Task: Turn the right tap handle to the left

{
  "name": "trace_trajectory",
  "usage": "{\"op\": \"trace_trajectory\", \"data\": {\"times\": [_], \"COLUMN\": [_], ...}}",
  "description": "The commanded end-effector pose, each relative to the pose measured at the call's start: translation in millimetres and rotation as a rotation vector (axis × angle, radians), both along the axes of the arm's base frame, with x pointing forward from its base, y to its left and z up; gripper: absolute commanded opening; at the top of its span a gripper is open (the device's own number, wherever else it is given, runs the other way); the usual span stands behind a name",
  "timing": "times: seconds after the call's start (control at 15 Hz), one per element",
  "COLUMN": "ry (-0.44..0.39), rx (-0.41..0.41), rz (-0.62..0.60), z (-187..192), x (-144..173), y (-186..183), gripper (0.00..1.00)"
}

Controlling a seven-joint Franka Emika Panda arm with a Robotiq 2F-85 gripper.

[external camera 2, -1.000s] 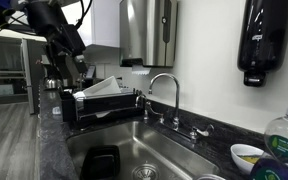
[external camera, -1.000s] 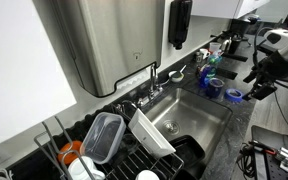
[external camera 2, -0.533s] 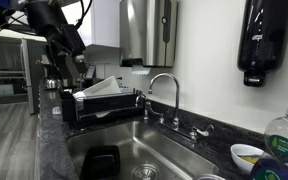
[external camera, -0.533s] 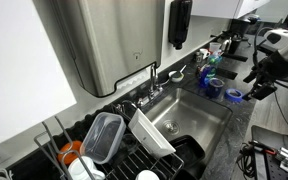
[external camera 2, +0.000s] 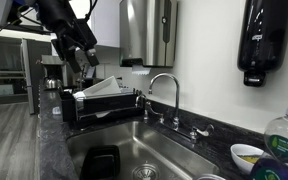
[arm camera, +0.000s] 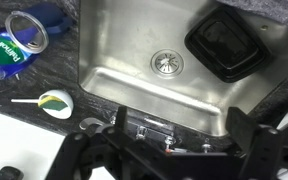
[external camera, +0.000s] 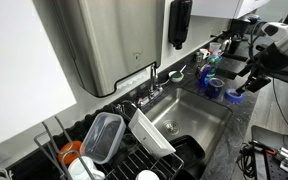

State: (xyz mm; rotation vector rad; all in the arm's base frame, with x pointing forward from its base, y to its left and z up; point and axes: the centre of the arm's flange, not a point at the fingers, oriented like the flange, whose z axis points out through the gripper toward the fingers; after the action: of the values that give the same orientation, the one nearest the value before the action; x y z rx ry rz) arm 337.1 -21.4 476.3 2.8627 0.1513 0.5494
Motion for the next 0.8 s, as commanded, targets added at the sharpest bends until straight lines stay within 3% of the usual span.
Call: {"op": "trace_trajectory", "data": {"times": [0.0, 0.73], "ry": [0.013, 0.17], "rx": [-0.027, -0.108], "rz": [0.077, 0.324], "z": [-5.4, -33.5], "x": [42.2, 152.1], "y": [-23.1, -98.5], "gripper": [1.0, 1.0]}}
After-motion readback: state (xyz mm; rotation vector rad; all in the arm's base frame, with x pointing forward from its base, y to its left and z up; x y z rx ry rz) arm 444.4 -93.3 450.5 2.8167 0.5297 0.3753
